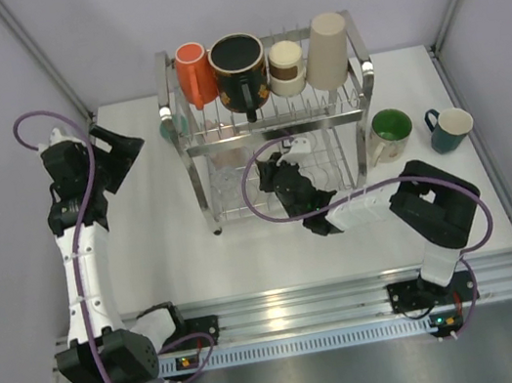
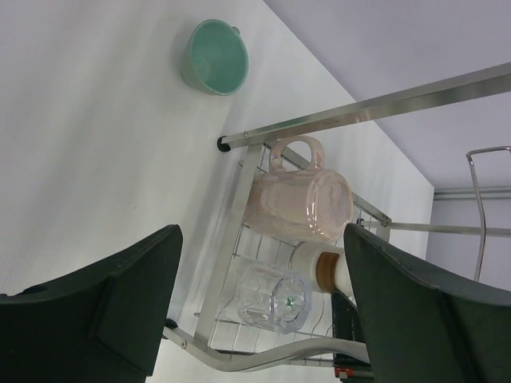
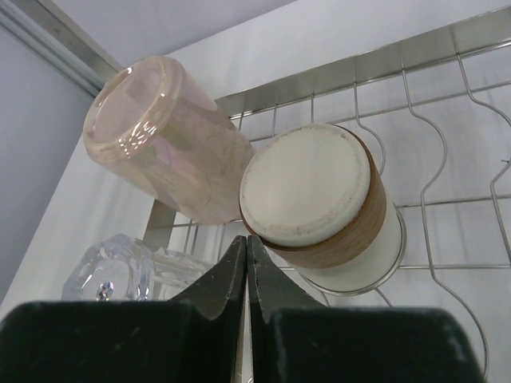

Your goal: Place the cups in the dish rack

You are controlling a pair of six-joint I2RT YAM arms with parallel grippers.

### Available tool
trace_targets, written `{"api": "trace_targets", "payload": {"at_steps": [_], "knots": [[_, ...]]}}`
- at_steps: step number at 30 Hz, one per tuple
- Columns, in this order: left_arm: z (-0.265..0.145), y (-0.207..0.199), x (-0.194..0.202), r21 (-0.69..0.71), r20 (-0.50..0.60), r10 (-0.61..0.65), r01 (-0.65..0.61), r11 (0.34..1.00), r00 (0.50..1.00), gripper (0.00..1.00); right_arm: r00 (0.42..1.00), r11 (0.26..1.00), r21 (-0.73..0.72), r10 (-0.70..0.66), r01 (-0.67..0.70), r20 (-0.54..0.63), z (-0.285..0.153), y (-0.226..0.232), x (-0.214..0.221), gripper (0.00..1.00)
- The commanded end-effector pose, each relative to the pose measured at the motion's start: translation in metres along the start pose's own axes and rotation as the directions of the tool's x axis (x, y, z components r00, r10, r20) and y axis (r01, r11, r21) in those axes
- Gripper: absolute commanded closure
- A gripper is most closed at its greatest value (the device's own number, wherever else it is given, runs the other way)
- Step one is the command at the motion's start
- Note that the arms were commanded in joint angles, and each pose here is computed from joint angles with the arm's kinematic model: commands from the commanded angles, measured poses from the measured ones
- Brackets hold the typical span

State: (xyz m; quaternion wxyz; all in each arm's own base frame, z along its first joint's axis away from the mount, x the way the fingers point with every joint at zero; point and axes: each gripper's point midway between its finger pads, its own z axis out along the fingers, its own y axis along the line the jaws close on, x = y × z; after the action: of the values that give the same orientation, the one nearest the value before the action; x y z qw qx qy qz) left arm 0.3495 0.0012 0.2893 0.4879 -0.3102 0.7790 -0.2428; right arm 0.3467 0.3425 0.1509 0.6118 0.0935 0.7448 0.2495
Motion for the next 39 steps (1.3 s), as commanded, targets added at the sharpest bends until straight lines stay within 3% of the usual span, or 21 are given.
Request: {"api": "trace_targets", "payload": {"at_steps": [1,11,19,39], "knots": [[0.008,0.0,-0.008,0.015,0.034,0.017,-0.017,1.0,0.999,0.12,0.999,0.997,-0.063,0.042,-0.04,0.03,0.01,0.012,-0.014,1.0],[0.022,0.014,0.002,-0.007,0.01,0.003,-0.003,1.0,1.0,0.13,0.993,0.993,0.016,0.118,-0.118,-0.01,-0.009,-0.009,-0.007,1.0],[0.028,0.018,0.001,-0.016,0.013,-0.002,0.002,1.0,1.0,0.13,0.997,0.99,0.121,0.075,-0.076,0.01,0.003,-0.019,-0.009,1.0],[0.086,0.053,0.01,-0.094,-0.048,-0.003,-0.002,0.996,0.999,0.15,0.999,0.999,0.024,0.039,-0.04,0.029,0.051,-0.005,-0.016,1.0]]}}
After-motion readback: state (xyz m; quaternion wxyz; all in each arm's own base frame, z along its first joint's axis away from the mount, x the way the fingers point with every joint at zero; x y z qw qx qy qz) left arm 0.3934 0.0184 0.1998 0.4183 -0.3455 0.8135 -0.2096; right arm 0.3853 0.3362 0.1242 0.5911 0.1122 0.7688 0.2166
